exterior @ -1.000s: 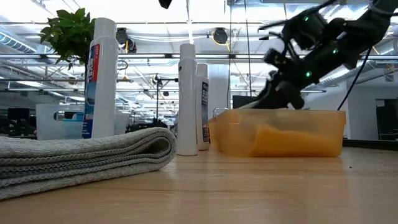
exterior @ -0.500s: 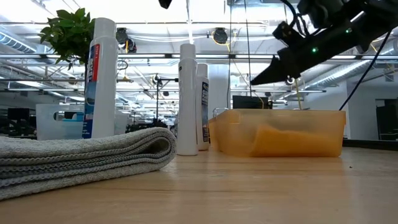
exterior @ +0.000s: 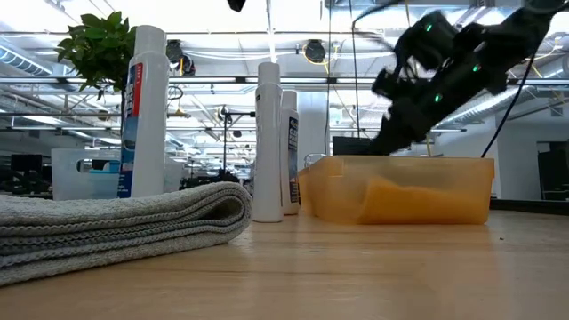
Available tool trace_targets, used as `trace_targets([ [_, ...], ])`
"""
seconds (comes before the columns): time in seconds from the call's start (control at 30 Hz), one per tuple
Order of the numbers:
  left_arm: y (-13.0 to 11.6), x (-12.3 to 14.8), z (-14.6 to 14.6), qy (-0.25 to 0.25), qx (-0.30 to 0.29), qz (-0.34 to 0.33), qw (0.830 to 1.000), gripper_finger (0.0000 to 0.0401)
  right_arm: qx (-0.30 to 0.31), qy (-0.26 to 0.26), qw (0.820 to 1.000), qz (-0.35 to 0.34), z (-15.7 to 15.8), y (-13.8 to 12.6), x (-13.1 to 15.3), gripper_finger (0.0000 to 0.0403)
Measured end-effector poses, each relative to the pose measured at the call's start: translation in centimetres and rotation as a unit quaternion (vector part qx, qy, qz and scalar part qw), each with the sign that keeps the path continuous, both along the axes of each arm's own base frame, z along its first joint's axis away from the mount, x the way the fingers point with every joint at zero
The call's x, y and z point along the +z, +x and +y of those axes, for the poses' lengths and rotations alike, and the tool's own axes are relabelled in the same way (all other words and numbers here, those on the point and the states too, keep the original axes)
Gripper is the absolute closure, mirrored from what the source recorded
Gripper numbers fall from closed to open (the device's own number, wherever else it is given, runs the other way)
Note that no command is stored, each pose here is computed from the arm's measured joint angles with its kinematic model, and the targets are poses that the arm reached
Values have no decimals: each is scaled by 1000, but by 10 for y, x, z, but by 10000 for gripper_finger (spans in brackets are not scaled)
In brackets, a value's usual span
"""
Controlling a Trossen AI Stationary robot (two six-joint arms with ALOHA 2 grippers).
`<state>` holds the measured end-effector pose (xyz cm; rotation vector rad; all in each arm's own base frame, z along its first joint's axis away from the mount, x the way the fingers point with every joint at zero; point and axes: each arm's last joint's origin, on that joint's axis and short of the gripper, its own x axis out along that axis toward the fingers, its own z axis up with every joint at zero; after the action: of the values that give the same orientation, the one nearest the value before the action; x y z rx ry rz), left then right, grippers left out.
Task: Pick & Place Kitchen Items
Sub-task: Put the gray microfiber cloth into the orange bin, then adjust the white plastic restorer bottle
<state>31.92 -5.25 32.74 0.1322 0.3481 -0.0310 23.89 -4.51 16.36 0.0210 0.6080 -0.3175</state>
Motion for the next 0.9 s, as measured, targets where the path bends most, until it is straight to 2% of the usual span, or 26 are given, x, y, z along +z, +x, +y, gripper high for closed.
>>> trace_targets([
  [0.17, 0, 0, 0, 0, 0, 0, 1000, 325, -21, 16, 999, 47, -9, 2, -22, 398],
  [0.3, 0, 0, 0, 0, 0, 1, 1000, 325, -5, 27, 998, 55, -11, 3, -26, 402],
  [0.6, 0, 0, 0, 0, 0, 1, 1000, 324, 18, 6, 999, -42, -1, -1, 21, 399],
  [0.9, -1, -1, 0, 4, -1, 8, 1000, 325, 46, -15, 988, -146, 13, -11, 60, 399],
])
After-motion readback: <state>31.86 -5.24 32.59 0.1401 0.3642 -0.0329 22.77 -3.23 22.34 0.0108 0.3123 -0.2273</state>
